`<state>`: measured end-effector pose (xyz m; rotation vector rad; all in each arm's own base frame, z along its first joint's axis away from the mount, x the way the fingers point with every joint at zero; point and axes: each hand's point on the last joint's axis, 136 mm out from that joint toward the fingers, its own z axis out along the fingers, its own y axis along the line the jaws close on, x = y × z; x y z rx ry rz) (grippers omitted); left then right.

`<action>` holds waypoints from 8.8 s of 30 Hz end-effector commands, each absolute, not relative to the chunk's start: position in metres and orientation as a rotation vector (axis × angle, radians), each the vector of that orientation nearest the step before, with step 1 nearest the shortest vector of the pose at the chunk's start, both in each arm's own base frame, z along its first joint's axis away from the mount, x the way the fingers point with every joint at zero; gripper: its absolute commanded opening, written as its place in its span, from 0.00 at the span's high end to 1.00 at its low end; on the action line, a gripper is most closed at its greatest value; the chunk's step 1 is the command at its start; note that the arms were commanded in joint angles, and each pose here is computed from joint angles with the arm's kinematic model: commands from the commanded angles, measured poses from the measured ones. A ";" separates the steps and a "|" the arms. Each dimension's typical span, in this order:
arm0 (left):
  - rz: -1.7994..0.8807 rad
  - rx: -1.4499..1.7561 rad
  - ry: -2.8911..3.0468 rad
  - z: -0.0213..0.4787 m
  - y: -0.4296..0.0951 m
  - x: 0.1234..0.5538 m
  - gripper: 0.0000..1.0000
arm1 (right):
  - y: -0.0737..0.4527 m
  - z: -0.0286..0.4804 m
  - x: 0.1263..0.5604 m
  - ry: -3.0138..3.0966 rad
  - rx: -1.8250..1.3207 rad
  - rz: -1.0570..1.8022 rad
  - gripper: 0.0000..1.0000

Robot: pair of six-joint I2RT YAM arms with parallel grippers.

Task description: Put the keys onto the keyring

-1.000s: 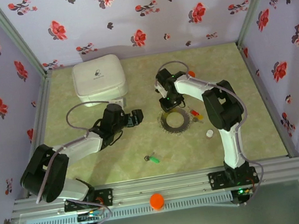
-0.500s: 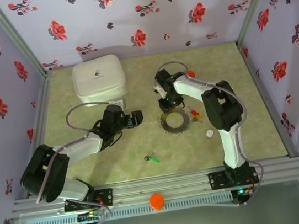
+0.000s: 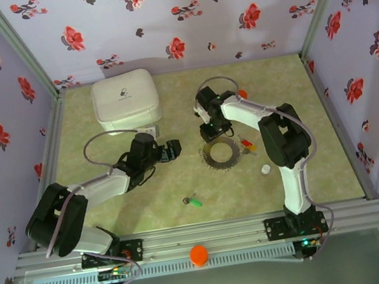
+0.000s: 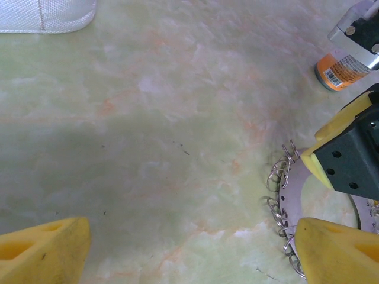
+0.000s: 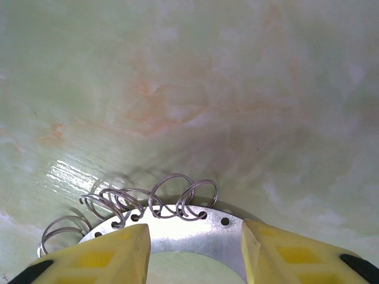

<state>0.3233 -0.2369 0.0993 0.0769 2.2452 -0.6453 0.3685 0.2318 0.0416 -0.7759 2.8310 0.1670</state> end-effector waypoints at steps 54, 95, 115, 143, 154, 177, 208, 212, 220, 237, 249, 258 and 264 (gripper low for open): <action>-0.660 0.044 2.231 0.097 -0.234 0.326 0.11 | 0.217 0.048 0.396 2.792 0.080 -0.153 0.57; -0.656 0.030 2.215 0.101 -0.230 0.330 0.12 | 0.210 0.044 0.379 2.821 0.046 -0.254 0.67; -0.875 0.260 2.253 0.105 -0.295 0.319 0.21 | 0.219 0.043 0.361 2.828 0.474 0.405 0.64; -0.969 0.276 2.396 0.046 -0.359 0.324 0.48 | 0.215 0.022 0.371 2.813 0.521 0.589 0.83; -0.963 0.278 2.422 0.036 -0.361 0.320 0.59 | 0.202 0.040 0.371 2.776 0.459 0.500 0.80; -0.970 0.267 2.419 0.033 -0.360 0.318 0.65 | 0.221 0.029 0.382 2.793 0.414 0.593 0.80; -0.961 0.250 2.422 0.033 -0.356 0.317 0.64 | 0.215 0.026 0.391 2.871 0.170 0.419 0.80; -0.960 0.250 2.422 0.033 -0.356 0.317 0.64 | 0.218 0.028 0.388 2.888 0.130 0.436 0.79; -0.958 0.246 2.427 0.031 -0.356 0.317 0.65 | 0.207 0.037 0.388 2.877 0.090 0.355 0.74; -0.956 0.244 2.428 0.032 -0.356 0.317 0.66 | 0.207 0.024 0.381 2.964 -0.009 0.308 0.71; -0.953 0.243 2.439 0.029 -0.355 0.316 0.67 | 0.230 0.026 0.379 2.957 -0.084 0.466 0.72; -0.955 0.246 2.444 0.028 -0.356 0.317 0.68 | 0.235 0.029 0.379 2.961 -0.106 0.497 0.73; -0.956 0.250 2.443 0.028 -0.356 0.317 0.69 | 0.238 0.024 0.375 2.978 -0.132 0.491 0.75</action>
